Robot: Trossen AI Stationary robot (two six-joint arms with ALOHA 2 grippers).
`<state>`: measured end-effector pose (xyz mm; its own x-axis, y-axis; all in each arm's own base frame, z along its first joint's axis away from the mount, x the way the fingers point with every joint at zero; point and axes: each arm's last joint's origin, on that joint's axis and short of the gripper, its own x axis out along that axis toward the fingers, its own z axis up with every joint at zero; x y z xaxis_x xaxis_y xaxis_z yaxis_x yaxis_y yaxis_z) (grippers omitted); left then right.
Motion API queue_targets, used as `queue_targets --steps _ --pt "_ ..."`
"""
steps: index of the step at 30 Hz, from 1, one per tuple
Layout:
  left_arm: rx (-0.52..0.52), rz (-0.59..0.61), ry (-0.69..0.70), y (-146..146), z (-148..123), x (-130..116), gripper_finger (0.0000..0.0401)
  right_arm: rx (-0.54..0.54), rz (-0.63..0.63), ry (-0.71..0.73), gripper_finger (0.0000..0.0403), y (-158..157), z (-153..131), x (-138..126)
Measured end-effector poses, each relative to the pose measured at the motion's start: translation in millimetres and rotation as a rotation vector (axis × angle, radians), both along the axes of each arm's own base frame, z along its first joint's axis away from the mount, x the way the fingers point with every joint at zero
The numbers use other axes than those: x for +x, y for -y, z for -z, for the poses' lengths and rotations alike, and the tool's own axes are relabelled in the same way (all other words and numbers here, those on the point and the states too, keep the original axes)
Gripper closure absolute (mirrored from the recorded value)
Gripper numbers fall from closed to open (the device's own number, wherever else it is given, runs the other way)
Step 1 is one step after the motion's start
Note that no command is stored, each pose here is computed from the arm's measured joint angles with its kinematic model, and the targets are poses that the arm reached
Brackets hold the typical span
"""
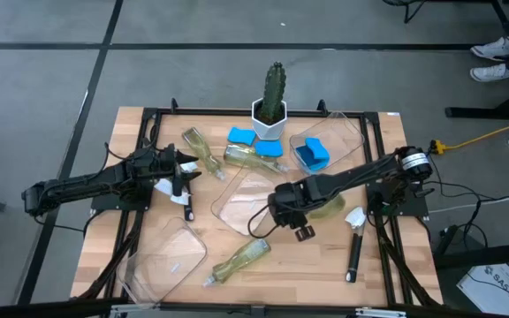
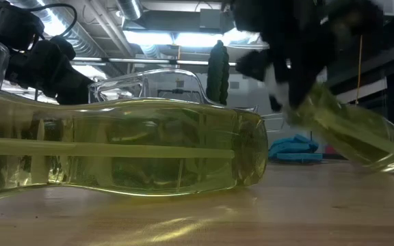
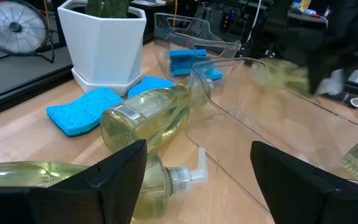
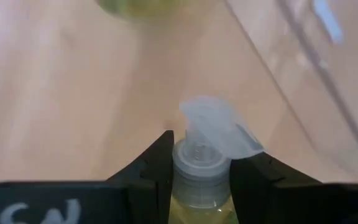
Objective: Pick & Place Kitchen Sink Supplies
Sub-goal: Put the green soap dispenser into the middle transparent bin
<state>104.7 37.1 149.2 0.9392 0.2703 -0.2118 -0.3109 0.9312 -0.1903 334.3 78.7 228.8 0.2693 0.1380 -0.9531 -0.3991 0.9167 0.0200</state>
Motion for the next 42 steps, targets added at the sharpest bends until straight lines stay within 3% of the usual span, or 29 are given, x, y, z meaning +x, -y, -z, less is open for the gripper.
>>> queue_targets --steps 8,20,29,42 --pt "0.0 0.0 0.0 0.0 -0.1 0.0 0.012 0.256 -0.071 0.095 0.0286 4.1 -50.5 17.0" --pt "0.0 0.0 0.0 0.0 -0.1 0.0 0.012 0.382 -0.162 0.245 0.0289 23.7 -123.8 22.2" --pt "0.0 0.0 0.0 0.0 0.0 0.0 0.012 0.307 -0.155 0.341 0.0289 39.3 -173.1 11.9" --pt "0.0 0.0 0.0 0.0 0.0 0.0 0.012 0.129 -0.124 0.533 0.0289 67.5 -213.9 6.0"
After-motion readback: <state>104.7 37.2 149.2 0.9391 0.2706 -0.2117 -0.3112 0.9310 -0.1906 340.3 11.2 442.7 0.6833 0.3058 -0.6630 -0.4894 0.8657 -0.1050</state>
